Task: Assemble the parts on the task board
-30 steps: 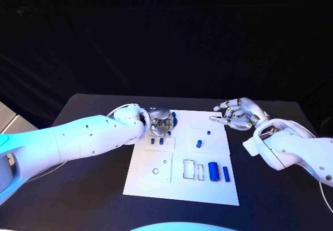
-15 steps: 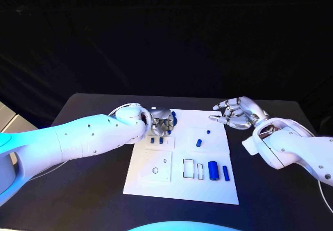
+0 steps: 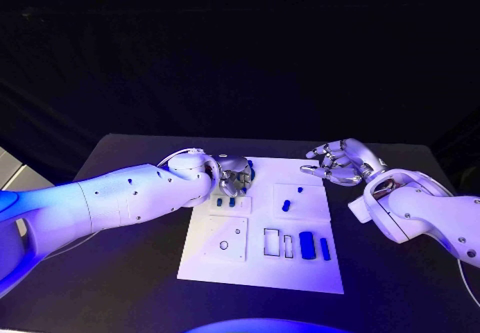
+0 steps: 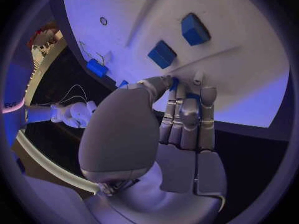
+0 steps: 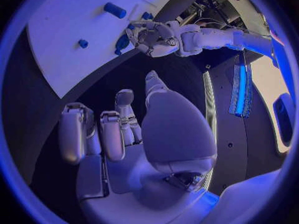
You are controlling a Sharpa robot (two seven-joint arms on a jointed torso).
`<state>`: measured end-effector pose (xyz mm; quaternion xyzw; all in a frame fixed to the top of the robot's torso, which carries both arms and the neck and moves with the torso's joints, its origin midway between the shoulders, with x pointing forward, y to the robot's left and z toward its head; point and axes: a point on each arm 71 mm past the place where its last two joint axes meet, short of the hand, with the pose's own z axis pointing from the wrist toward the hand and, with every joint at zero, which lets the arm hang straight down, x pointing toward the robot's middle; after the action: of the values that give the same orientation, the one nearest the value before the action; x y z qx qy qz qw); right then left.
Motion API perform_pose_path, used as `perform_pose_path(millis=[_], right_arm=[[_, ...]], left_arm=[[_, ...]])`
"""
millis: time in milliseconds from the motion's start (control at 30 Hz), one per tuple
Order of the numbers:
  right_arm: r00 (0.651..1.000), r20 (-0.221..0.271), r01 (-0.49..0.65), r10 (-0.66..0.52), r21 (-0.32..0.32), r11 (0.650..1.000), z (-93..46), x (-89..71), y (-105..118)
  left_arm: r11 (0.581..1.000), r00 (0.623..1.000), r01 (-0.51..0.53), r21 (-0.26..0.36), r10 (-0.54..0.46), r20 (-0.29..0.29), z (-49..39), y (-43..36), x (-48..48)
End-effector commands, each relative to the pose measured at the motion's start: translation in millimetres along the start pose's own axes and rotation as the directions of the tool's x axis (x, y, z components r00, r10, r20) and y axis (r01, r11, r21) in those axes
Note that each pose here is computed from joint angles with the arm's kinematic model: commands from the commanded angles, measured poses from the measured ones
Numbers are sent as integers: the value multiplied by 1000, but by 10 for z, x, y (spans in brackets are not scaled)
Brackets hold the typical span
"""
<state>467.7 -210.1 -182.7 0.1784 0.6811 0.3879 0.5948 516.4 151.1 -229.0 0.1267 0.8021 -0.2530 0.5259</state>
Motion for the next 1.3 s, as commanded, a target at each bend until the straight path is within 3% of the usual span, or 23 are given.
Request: perform_pose_path(millis=[33, 200, 367, 767, 1067, 1300], right_arm=[[1000, -9, 1, -1, -13, 1000, -1, 12, 13], [1000, -9, 1, -1, -13, 1000, -1, 12, 14], [1000, -8, 1, -1, -14, 1000, -1, 12, 14], [1000, -8, 2, -2, -15, 1000, 2, 12, 13], [1000, -8, 3, -3, -13, 1000, 0, 8, 6], [1000, -6, 4, -4, -10, 1000, -4, -1, -4]], left_arm=[[1000, 999, 6, 2, -6, -46, 6, -10, 52], [1000, 999, 5, -6, -6, -48, 7, -3, 54], [1000, 1000, 6, -1, -6, -14, 7, -5, 30], [996, 987, 74, 49, -81, 137, -43, 0, -66], [986, 973, 156, 58, -164, 160, -185, 82, -142], [982, 975, 188, 15, -189, 121, -386, 253, -176]])
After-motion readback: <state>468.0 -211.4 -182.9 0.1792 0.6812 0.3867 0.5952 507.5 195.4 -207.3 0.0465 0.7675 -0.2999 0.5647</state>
